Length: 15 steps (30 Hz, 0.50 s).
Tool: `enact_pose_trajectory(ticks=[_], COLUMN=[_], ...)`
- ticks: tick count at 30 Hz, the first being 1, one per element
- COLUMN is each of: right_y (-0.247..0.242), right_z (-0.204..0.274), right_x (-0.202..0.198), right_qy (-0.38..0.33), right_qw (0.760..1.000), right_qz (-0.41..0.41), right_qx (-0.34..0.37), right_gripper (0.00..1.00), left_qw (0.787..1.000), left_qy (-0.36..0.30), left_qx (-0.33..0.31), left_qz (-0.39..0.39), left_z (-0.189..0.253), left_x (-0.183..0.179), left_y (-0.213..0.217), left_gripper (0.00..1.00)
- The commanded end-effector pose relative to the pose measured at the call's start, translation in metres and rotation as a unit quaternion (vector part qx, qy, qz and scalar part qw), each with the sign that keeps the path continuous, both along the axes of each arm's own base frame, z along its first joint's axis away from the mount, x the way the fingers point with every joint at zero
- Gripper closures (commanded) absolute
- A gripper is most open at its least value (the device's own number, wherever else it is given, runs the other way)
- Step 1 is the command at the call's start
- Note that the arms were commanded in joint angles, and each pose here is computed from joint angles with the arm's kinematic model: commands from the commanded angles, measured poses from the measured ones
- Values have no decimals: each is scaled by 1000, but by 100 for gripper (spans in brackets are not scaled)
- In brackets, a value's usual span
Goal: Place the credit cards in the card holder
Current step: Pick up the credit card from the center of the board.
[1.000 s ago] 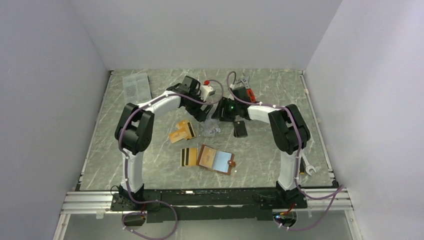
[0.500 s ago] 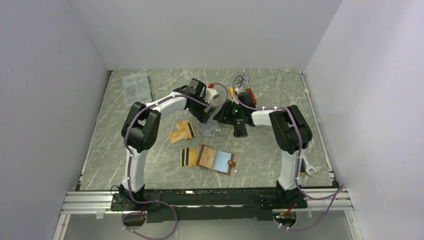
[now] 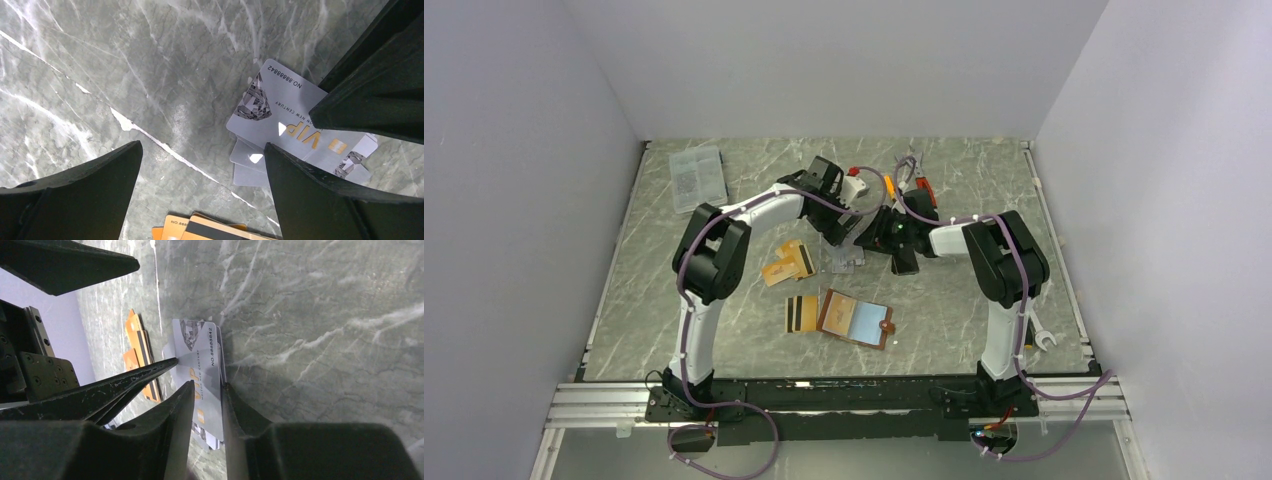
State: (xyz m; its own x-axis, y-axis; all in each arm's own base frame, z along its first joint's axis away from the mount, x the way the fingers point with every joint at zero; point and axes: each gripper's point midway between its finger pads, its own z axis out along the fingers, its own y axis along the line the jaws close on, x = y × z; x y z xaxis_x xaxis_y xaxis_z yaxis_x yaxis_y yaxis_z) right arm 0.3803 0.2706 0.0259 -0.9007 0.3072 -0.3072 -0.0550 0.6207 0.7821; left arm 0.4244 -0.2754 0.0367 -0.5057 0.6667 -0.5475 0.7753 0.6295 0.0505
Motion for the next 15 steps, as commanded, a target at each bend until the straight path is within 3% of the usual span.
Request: enact_pose_trajectory(ticks=[1, 5, 12, 15], right_y=[-6, -10, -23, -22], right_z=[2, 5, 15, 19], right_x=[-7, -5, -2, -2], right_qy=[5, -1, -23, -27], right_qw=[1000, 1000, 997, 997], right_qz=[-1, 0, -6, -3], right_qx=[-11, -25, -71, -70], right_gripper=[72, 84, 90, 99], left_qw=[1000, 1000, 1000, 999], left_qy=[7, 8, 7, 13], left_qx=[16, 7, -7, -20], left_qz=[-11, -5, 19, 28], left_z=[-12, -5, 11, 19], left_x=[-4, -3, 7, 8], left_y=[-6, -4, 14, 21], left_gripper=[1, 1, 1, 1])
